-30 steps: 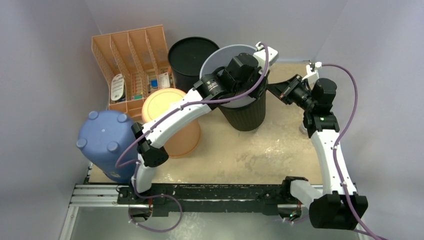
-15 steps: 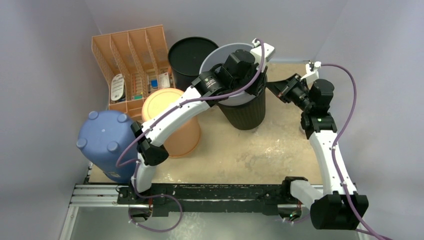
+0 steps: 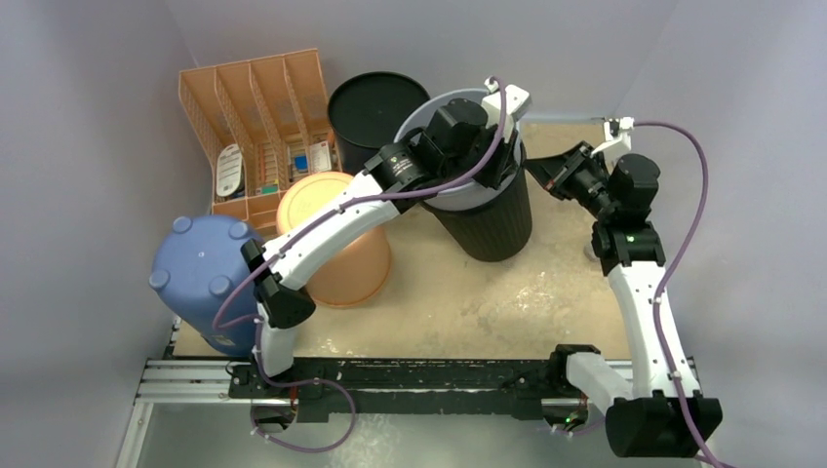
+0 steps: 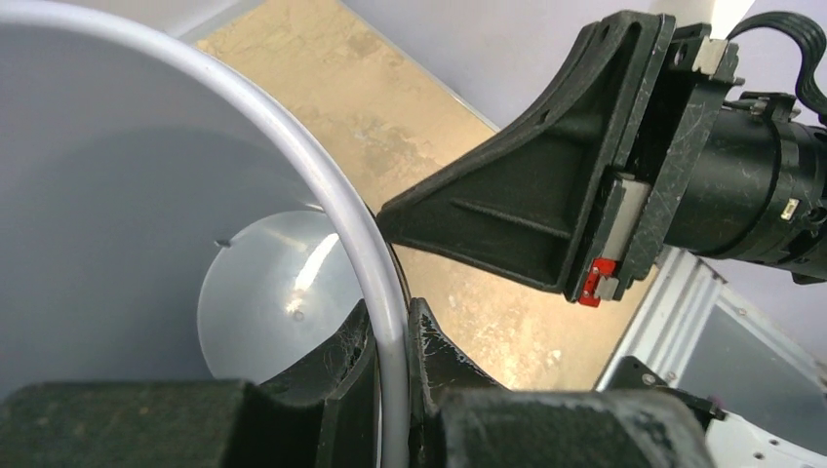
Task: Turn the large container upside down
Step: Adjust the container in the container.
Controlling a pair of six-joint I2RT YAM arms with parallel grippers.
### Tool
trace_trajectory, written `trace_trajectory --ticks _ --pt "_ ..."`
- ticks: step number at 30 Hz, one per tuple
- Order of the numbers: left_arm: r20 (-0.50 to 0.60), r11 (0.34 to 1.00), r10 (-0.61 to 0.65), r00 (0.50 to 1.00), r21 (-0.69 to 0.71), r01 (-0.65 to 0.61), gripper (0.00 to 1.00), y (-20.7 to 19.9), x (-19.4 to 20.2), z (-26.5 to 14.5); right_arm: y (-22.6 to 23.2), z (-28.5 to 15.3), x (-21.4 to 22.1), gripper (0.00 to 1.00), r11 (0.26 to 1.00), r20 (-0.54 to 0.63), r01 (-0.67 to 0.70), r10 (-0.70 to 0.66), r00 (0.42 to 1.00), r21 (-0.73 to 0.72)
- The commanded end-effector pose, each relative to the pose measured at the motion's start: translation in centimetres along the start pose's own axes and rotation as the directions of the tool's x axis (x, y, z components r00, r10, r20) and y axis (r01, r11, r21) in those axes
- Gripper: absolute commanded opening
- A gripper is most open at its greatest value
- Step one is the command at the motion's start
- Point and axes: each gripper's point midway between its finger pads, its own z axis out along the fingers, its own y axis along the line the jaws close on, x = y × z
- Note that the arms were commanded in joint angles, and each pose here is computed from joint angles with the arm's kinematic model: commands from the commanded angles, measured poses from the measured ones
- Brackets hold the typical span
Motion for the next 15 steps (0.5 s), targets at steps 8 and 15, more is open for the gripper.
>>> trace_trajectory --ticks 8,15 --pt "0.680 0.938 -0.128 0.722 0.319 -0.133 0.00 -8.9 -21.5 -21.5 -8.0 -1.8 1.3 0.00 0.918 -0.101 0.084 -0.048 0.994 0.388" --pt "0.639 0.977 -0.155 0.754 0.213 0.020 0.00 -5.5 -19.2 -17.5 -5.2 -3.1 -2.2 0.00 0.912 -0.045 0.128 -0.120 0.992 0.389"
